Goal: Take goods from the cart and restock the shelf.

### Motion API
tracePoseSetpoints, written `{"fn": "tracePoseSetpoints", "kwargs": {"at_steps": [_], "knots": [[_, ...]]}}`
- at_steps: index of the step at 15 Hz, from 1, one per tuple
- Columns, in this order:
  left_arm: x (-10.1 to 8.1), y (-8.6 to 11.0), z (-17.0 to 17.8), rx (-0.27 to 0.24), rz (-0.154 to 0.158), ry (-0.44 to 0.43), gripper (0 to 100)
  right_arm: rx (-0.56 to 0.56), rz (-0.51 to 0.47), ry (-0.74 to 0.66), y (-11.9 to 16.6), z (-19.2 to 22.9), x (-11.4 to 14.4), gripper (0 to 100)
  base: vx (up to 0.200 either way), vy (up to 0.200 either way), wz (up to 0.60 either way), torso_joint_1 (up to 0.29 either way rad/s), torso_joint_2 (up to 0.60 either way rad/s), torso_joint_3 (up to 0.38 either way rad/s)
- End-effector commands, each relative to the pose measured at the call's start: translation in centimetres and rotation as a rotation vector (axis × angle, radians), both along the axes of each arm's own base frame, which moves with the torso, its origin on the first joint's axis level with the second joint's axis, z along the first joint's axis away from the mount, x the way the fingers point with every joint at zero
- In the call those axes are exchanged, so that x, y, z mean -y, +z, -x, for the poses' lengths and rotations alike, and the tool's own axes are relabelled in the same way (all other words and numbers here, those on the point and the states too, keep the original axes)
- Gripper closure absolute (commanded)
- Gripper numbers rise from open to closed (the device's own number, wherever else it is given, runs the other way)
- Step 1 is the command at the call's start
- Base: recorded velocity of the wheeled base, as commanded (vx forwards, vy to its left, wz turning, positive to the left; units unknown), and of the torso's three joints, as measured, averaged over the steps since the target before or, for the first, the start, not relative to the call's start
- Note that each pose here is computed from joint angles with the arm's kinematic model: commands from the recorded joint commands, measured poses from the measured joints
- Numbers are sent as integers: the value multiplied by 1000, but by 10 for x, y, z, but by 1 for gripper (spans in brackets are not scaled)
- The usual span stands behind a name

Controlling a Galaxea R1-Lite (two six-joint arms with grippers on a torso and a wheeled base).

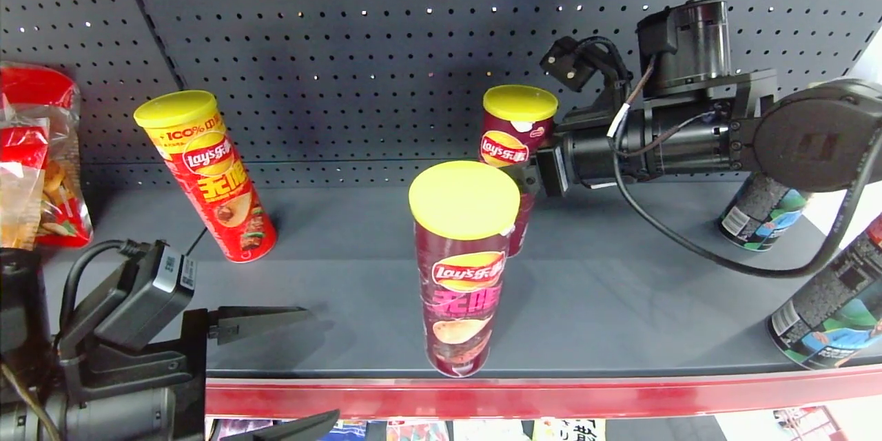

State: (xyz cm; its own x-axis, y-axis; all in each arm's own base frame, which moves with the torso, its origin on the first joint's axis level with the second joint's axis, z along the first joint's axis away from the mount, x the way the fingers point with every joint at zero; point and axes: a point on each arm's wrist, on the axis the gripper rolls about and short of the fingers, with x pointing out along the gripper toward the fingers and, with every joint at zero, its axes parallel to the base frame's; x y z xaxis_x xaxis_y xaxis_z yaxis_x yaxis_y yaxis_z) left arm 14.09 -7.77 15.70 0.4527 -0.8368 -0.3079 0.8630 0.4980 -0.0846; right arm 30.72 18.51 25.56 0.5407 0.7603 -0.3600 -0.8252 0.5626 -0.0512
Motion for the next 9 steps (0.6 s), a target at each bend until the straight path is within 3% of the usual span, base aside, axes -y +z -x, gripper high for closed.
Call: {"fn": "tracePoseSetpoints", "kwargs": {"at_steps": [1,5,9], "knots": [[1,-1,-1,-3,-3,1,0,10,-5,-1,7,14,7,0,0,0,0,0,0,0],[4,4,-11,5,-9,29,0,13,5,-38,12,44,28,0,0,0,0,0,0,0],[12,4,-33,-20,-20,50,0,8,11,-49,10,74,49,0,0,0,0,0,0,0]]}}
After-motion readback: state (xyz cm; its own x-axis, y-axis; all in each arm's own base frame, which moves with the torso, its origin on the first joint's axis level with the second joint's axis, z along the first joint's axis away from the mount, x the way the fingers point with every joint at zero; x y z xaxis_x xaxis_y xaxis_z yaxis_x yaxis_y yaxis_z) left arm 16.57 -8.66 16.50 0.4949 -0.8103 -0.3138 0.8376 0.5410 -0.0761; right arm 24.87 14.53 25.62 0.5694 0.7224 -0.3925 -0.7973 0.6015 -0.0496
